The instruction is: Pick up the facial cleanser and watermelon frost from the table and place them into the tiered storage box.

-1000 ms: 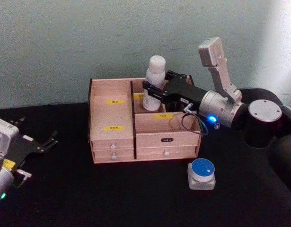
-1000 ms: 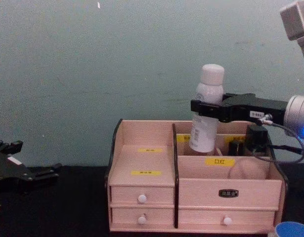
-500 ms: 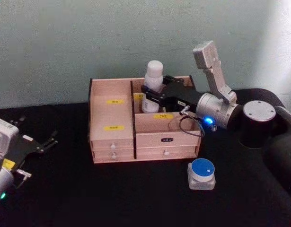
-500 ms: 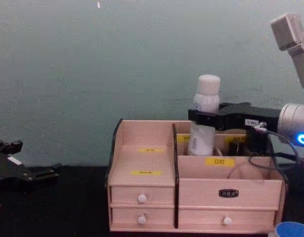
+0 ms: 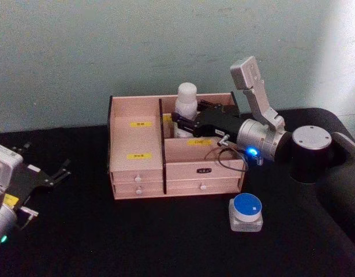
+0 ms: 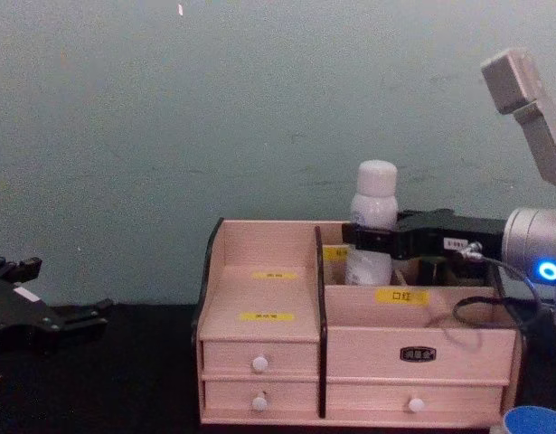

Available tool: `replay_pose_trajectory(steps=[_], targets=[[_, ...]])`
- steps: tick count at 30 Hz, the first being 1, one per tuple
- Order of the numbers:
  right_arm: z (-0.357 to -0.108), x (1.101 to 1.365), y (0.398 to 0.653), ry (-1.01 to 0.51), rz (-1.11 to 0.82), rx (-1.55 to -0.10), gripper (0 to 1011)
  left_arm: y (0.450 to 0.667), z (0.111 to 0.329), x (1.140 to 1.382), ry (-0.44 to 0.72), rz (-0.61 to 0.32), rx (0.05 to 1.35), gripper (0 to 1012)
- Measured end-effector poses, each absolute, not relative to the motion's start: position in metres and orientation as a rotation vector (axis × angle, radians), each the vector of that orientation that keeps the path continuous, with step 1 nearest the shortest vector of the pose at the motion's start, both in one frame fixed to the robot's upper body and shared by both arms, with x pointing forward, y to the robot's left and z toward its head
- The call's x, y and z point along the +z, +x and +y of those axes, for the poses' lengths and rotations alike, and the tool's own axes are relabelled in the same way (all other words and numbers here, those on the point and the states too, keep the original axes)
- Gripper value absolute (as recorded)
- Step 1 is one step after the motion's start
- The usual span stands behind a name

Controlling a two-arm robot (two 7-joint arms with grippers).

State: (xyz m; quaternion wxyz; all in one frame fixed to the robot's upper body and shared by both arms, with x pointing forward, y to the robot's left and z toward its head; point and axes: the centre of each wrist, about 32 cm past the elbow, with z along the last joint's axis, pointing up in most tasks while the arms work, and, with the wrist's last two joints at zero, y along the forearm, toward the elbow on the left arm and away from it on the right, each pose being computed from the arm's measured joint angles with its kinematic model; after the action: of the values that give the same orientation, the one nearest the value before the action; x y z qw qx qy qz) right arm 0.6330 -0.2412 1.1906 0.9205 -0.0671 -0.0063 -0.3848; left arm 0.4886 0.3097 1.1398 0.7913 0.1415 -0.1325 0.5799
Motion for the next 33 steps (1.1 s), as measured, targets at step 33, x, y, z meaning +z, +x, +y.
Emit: replay_pose_trajectory(steps=[33], targets=[[-0.24, 1.1868, 0.6351, -0.169, 0.009, -0.793, 595, 0.4886, 0.3097, 1.1398, 0.304, -0.285, 1.248, 1001]])
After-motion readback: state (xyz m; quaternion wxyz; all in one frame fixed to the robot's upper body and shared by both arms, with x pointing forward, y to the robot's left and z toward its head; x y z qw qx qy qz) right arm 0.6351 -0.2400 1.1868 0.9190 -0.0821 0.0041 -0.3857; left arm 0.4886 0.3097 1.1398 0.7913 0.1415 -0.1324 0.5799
